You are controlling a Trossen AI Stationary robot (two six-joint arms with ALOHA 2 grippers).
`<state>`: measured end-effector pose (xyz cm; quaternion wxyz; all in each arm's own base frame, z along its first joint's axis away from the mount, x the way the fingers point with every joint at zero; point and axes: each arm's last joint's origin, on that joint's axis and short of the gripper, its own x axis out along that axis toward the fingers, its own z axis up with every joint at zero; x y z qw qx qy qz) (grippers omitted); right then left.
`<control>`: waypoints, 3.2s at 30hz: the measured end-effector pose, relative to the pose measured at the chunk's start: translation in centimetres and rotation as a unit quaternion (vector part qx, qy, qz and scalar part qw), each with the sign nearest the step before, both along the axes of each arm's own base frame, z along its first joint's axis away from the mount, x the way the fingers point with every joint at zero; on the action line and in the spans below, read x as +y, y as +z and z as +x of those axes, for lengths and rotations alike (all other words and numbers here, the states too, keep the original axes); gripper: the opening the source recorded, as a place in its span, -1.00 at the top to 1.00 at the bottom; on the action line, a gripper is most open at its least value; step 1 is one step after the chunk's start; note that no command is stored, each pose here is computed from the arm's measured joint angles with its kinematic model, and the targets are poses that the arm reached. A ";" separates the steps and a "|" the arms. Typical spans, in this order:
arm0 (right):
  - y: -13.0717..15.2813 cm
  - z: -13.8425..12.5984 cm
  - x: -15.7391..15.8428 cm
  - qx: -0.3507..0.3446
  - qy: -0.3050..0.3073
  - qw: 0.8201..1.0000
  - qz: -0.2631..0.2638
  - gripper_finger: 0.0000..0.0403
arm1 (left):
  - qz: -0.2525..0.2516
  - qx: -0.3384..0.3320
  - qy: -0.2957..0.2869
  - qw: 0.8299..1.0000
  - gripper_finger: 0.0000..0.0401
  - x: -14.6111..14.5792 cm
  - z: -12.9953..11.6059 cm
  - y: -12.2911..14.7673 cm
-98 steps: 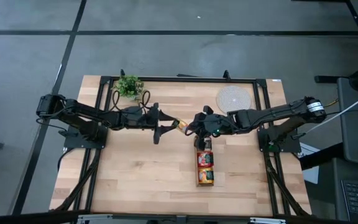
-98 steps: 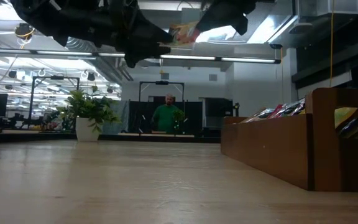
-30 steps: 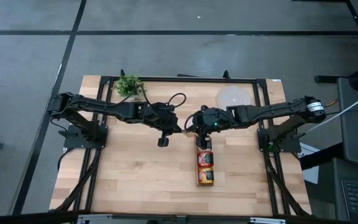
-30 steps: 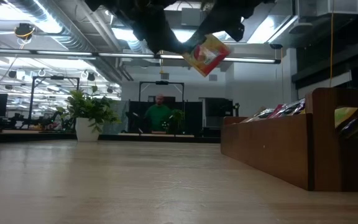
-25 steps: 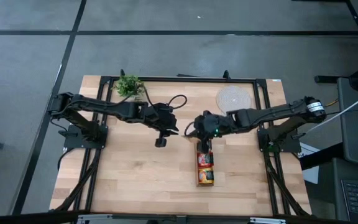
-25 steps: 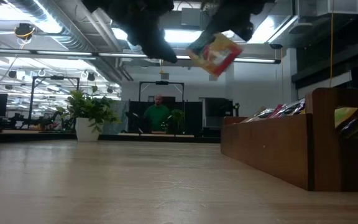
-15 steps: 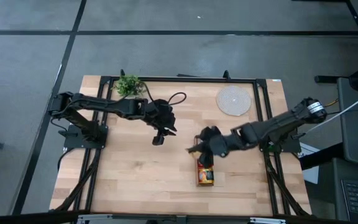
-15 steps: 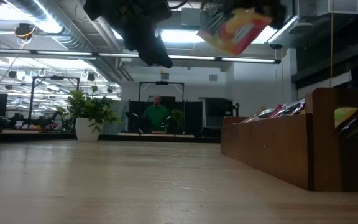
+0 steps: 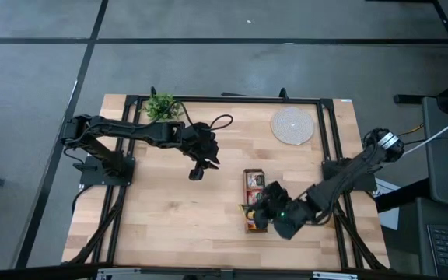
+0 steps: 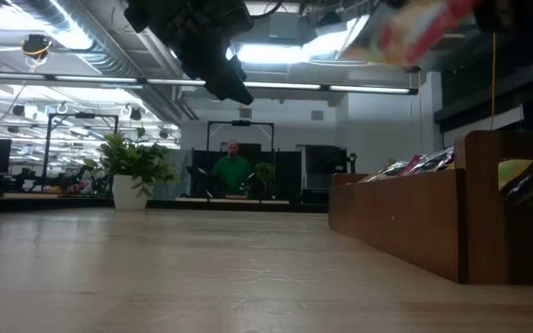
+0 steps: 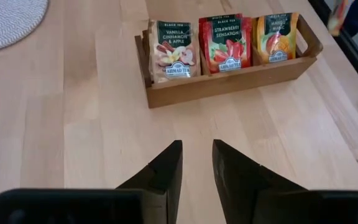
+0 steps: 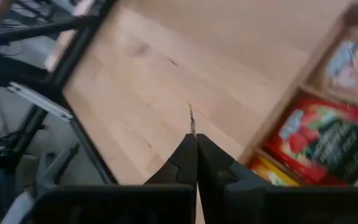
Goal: Pick & Place Tea
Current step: Put the yellow tea bag into the right section of the wooden organizer
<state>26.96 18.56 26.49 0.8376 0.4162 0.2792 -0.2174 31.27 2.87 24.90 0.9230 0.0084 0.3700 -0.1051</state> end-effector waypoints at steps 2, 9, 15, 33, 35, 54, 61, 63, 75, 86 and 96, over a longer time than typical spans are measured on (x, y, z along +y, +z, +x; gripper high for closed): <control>-1.1 0.0 0.7 0.011 -0.013 1.000 0.000 0.99 | 0.000 0.000 0.000 1.000 0.59 0.0 0.0 0.0; -3.9 -0.5 1.7 0.031 -0.076 0.995 -0.049 0.99 | -0.006 0.003 0.004 1.000 0.57 -0.1 0.0 0.0; -5.3 -1.4 3.0 0.011 -0.115 0.992 -0.058 0.99 | -0.014 0.021 0.010 1.000 0.59 -0.1 -0.2 -0.2; -6.4 -1.9 2.9 0.069 -0.119 0.989 -0.053 0.88 | -0.012 0.025 0.008 1.000 0.58 -0.1 -0.3 -0.3; -6.4 -1.9 2.9 0.069 -0.119 0.989 -0.053 0.83 | -0.012 0.024 0.008 1.000 0.57 -0.1 -0.3 -0.3; -4.0 -2.6 1.5 0.093 -0.075 0.990 -0.076 0.47 | -0.013 0.020 0.010 1.000 0.59 -0.1 -0.2 -0.2; -1.9 -1.7 -1.7 0.163 -0.001 0.986 -0.035 0.47 | -0.013 0.020 0.011 1.000 0.57 -0.1 -0.2 -0.2; -1.8 -0.9 -3.1 0.191 0.030 0.981 -0.017 0.47 | -0.013 0.020 0.011 1.000 0.58 -0.1 -0.2 -0.2; -1.8 2.4 -9.2 0.240 0.200 0.946 0.080 0.46 | -0.023 0.014 0.021 0.999 0.58 -0.1 -0.1 -0.1; -3.2 3.5 -9.2 0.249 0.224 0.936 0.107 0.46 | -0.020 0.015 0.022 0.999 0.57 -0.1 -0.1 -0.1; -4.6 4.4 -8.5 0.252 0.237 0.931 0.121 0.49 | -0.019 0.013 0.022 0.999 0.57 -0.1 -0.1 -0.1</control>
